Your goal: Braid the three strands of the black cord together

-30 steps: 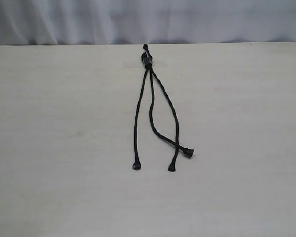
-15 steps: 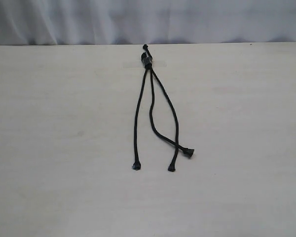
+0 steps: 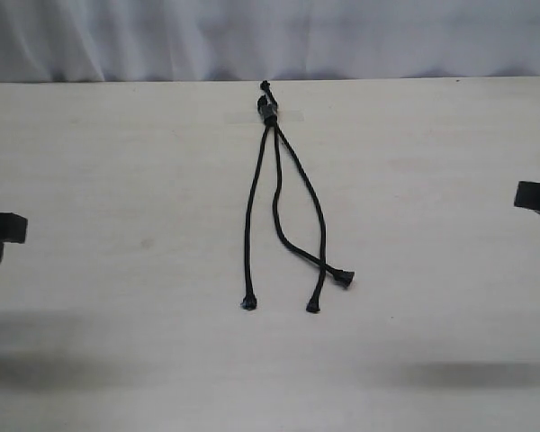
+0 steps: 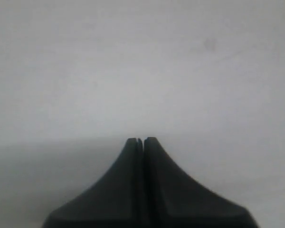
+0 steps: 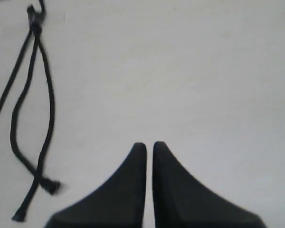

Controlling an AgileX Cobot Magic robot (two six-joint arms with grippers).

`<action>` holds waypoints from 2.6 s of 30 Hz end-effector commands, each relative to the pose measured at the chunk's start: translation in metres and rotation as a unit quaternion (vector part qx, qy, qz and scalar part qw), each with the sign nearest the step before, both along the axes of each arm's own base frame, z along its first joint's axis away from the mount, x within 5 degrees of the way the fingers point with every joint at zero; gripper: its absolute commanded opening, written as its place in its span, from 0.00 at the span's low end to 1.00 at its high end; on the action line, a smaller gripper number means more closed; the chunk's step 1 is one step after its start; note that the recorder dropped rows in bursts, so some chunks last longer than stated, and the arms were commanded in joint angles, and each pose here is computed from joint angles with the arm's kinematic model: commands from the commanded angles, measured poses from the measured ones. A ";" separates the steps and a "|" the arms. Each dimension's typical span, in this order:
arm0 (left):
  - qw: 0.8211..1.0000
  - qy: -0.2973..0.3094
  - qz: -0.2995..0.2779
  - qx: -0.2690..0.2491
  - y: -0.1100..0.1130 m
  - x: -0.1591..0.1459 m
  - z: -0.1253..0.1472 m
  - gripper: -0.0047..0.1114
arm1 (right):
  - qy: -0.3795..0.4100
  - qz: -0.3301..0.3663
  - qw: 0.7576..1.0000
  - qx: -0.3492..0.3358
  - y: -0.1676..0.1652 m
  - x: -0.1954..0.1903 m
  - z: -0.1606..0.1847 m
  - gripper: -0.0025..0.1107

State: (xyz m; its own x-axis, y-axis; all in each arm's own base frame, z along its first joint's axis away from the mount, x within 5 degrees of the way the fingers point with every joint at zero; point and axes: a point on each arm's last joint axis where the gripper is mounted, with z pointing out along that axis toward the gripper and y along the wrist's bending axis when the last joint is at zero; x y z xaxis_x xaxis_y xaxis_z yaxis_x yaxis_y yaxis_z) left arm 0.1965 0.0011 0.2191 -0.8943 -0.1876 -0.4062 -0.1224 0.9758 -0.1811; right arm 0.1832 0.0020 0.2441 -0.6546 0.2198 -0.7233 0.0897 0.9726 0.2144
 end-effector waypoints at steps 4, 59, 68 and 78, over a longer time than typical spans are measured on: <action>0.997 0.048 -0.044 -0.041 -0.026 0.023 -0.033 0.04 | 0.117 0.078 0.989 0.045 0.014 0.053 -0.002 0.06; 0.994 -0.008 -0.106 -0.012 -0.063 0.038 -0.047 0.04 | 0.321 0.336 0.878 0.110 0.266 0.193 -0.094 0.44; 0.994 -0.012 -0.105 -0.012 -0.062 0.039 -0.047 0.04 | 0.327 0.325 0.881 -0.105 0.253 0.191 -0.095 0.41; 0.994 0.000 -0.108 -0.014 -0.063 0.037 -0.048 0.04 | 0.340 0.315 0.869 -0.170 0.272 0.181 -0.137 0.35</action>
State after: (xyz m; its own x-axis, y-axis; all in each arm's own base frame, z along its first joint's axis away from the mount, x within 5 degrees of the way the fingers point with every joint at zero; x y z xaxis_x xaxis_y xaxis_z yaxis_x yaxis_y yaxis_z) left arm 0.2319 -0.0597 0.1701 -0.9160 -0.0090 -0.4011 0.0807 0.9752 -0.2061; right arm 0.3648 0.2732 0.1165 -0.8848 -0.4579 -0.0865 -0.4627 0.8853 0.0457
